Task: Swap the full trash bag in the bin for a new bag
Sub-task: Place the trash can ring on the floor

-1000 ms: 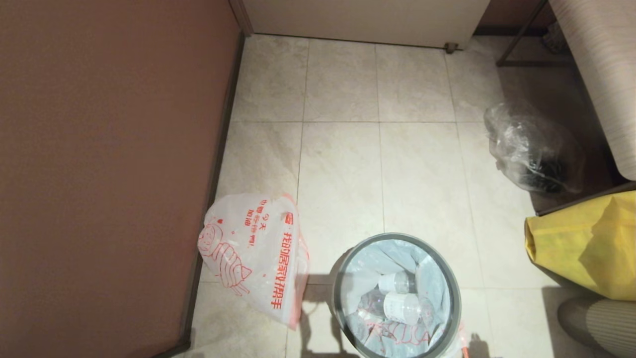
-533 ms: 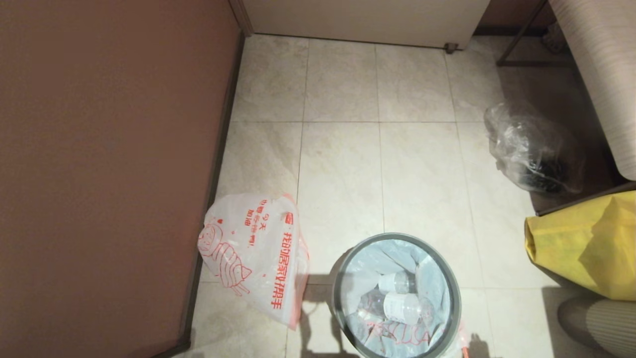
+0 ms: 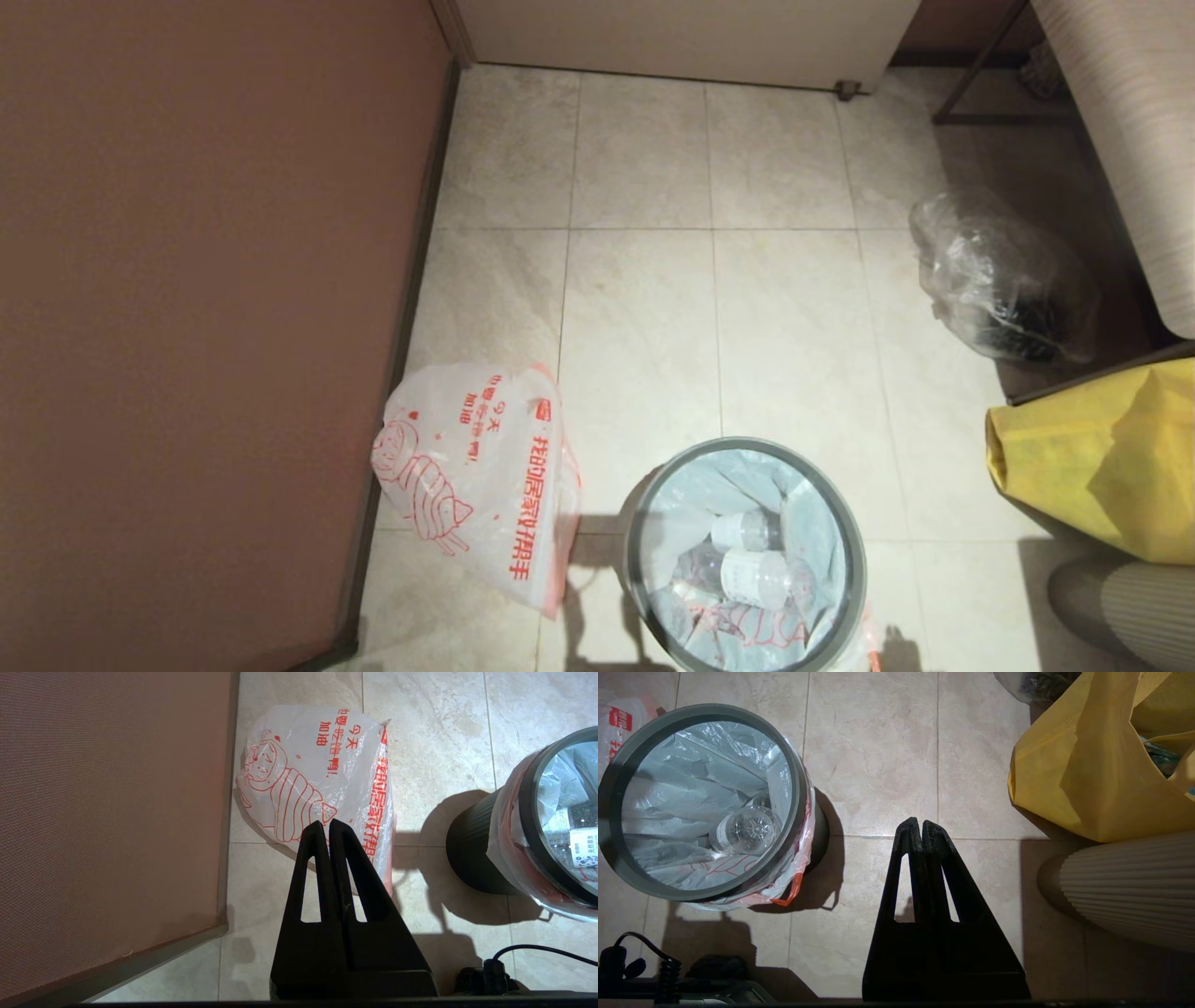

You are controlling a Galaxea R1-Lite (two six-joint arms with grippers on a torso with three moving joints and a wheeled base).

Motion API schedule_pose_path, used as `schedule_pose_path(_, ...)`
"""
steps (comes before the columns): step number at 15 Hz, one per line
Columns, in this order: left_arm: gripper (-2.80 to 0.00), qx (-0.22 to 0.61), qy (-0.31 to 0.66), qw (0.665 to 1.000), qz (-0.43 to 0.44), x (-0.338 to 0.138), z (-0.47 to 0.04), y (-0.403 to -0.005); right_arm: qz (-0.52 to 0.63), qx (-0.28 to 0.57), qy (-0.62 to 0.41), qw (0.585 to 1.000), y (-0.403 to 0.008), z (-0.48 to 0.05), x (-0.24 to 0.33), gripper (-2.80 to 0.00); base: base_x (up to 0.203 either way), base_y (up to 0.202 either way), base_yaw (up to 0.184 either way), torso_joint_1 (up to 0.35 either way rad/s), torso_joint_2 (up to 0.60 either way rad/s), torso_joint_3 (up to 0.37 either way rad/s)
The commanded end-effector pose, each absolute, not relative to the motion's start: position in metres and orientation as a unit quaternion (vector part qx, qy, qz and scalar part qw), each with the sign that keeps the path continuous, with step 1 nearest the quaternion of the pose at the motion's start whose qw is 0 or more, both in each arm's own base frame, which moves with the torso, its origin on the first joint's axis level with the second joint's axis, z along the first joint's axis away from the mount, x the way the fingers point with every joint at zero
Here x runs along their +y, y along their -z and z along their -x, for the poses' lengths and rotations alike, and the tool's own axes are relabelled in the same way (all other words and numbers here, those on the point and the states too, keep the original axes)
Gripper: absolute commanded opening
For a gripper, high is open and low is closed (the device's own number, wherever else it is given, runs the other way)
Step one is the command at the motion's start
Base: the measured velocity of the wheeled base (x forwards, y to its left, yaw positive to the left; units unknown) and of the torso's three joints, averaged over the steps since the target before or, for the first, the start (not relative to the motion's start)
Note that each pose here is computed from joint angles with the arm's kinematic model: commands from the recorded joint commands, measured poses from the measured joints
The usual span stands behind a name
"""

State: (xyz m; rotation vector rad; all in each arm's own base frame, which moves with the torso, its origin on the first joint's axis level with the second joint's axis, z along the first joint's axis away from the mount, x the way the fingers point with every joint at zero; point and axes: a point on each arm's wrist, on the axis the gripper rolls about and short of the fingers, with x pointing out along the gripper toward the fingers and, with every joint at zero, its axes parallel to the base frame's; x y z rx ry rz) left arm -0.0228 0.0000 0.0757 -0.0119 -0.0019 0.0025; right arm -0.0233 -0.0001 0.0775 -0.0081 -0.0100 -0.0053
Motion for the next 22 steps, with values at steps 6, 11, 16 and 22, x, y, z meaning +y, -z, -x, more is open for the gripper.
schedule_pose_path(6,-2.8,-0.002,-0.002,1.0,0.006,0.0,0.023,-0.076,0.066,-0.011,-0.03,0.997,-0.099,0.025,0.001,-2.8,0.0,0.0,0.0,0.0,0.0,0.0)
schedule_pose_path(11,-2.8,-0.002,-0.002,1.0,0.006,0.0,0.023,-0.076,0.071,0.002,-0.031,0.997,-0.157,0.011,0.001,-2.8,0.0,0.0,0.0,0.0,0.0,0.0)
schedule_pose_path(16,-2.8,-0.002,-0.002,1.0,0.006,0.0,0.023,-0.076,0.07,0.051,-0.029,0.996,-0.2,-0.025,0.001,-2.8,0.0,0.0,0.0,0.0,0.0,0.0)
schedule_pose_path(22,-2.8,-0.002,-0.002,1.0,0.006,0.0,0.023,-0.076,0.069,0.133,-0.026,0.988,-0.239,-0.106,0.001,-2.8,0.0,0.0,0.0,0.0,0.0,0.0)
